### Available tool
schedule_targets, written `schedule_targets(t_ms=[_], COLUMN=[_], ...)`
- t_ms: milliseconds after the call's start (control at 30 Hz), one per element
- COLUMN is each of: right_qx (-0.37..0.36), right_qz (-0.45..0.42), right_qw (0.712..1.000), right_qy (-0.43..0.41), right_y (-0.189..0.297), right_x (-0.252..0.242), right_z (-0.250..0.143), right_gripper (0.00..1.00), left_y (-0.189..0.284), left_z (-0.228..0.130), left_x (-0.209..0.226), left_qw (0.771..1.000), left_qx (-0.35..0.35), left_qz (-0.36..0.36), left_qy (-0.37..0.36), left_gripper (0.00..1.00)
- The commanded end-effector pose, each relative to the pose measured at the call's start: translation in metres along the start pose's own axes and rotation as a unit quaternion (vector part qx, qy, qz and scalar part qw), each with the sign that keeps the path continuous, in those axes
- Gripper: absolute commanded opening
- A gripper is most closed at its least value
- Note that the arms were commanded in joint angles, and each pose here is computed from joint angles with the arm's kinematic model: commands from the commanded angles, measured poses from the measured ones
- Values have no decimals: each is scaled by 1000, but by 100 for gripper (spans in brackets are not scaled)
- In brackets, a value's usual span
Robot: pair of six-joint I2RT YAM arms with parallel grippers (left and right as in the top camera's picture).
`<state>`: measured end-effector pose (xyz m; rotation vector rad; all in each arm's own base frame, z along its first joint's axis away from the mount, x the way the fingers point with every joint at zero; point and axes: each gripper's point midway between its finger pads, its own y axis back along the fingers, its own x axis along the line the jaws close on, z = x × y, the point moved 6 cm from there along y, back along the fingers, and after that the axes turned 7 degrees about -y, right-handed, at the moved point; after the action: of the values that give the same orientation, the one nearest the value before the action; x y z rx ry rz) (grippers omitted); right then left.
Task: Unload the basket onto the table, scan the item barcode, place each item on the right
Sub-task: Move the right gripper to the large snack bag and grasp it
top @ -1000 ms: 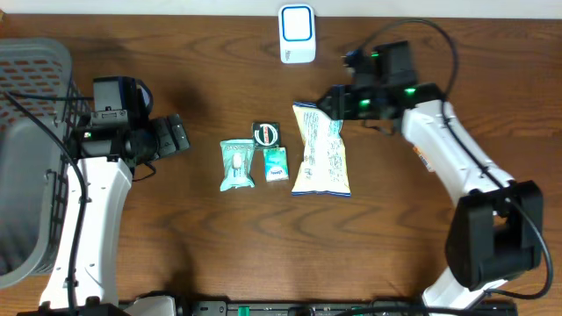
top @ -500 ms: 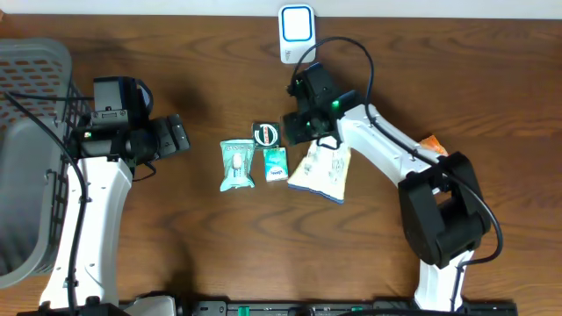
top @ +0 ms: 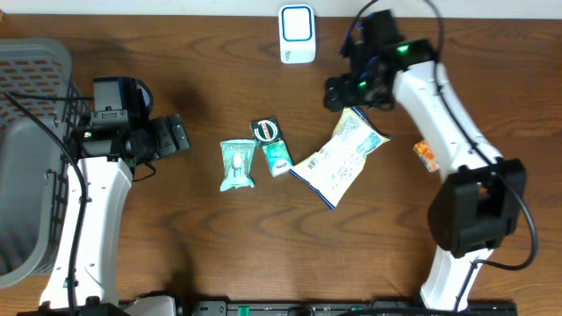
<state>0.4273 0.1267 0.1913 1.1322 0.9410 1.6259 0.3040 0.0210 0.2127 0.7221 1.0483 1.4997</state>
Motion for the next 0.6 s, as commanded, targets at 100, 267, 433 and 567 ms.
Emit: schedule_targets(t_ms=[100, 267, 433, 567], right_qx=[35, 77, 118, 136], right_qz=[113, 159, 204, 277], right_qw=[988, 977, 963, 941], right_qy=[101, 122, 129, 139], right_y=[-7, -44, -83, -95], right_x=[-47, -62, -61, -44], right_z=[-8, -20, -35, -48], right_gripper=[97, 99, 98, 98], left_y=[1, 1, 1, 1], left_z=[3, 3, 3, 3], left_x=[1, 1, 1, 1], left_qw=[1000, 1000, 1000, 1000], left_qx=[-3, -3, -3, -3], left_qz=[1, 1, 1, 1], left_qy=[-5, -5, -5, -5], left_gripper=[98, 98, 98, 98])
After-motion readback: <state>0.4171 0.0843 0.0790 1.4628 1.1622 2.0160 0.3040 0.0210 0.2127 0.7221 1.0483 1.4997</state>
